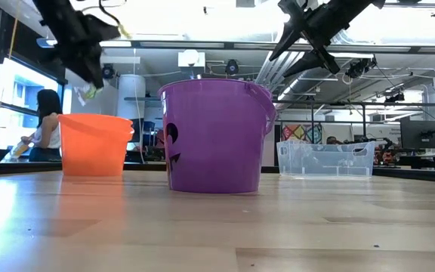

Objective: Sort candy by brand, put in halloween buckets
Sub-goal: Put the green gummy into the orange bucket, then put the blue gummy into the orange bucket

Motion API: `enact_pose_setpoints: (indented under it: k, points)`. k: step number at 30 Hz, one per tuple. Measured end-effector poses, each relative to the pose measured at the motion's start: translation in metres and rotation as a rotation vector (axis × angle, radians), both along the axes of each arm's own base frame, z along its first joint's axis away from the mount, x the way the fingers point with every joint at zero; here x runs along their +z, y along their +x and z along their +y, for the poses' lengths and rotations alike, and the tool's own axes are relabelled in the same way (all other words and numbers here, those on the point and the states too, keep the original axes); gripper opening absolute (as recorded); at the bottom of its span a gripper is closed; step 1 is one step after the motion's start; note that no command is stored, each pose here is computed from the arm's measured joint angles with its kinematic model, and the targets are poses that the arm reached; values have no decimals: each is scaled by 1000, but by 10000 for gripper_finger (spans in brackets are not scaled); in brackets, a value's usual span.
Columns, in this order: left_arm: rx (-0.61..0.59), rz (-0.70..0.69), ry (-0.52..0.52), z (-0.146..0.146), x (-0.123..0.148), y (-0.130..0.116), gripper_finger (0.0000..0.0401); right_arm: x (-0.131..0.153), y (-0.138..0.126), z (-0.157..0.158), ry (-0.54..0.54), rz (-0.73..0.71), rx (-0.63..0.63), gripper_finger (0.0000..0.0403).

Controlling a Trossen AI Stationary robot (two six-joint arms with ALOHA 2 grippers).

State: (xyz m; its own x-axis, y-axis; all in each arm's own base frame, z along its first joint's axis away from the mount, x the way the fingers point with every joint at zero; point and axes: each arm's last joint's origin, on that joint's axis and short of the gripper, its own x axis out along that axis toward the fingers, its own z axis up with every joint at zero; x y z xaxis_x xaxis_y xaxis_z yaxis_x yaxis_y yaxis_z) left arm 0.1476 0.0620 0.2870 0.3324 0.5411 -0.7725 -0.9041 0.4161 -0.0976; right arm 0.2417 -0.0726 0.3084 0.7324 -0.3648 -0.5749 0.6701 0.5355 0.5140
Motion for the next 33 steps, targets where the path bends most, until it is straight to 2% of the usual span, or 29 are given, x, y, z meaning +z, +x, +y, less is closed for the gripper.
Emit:
enact_pose_setpoints:
  k: [4, 7, 13, 17, 21, 26, 29, 33]
  points:
    - [-11, 79, -36, 12, -10, 8, 63, 0, 0, 0, -3, 6, 2, 224]
    - [14, 130, -27, 18, -17, 14, 94, -1, -1, 0, -19, 19, 12, 224]
    - [1, 148, -43, 23, -24, 24, 146, -1, -1, 0, -24, 31, 9, 224]
    - [-85, 78, -109, 20, -12, 25, 162, -4, -3, 2, 9, 59, 38, 224]
    - [-200, -58, -139, 12, 4, 23, 162, -11, -6, 11, 118, 124, 159, 224]
    - [-251, -121, -135, -2, 12, 19, 161, -23, -13, 53, 268, 291, 299, 224]
    - [-276, -127, -141, -8, 13, 21, 161, -31, -17, 88, 325, 352, 320, 224]
    - [-272, -139, -169, -14, 11, 26, 161, -45, -25, 135, 409, 355, 308, 224]
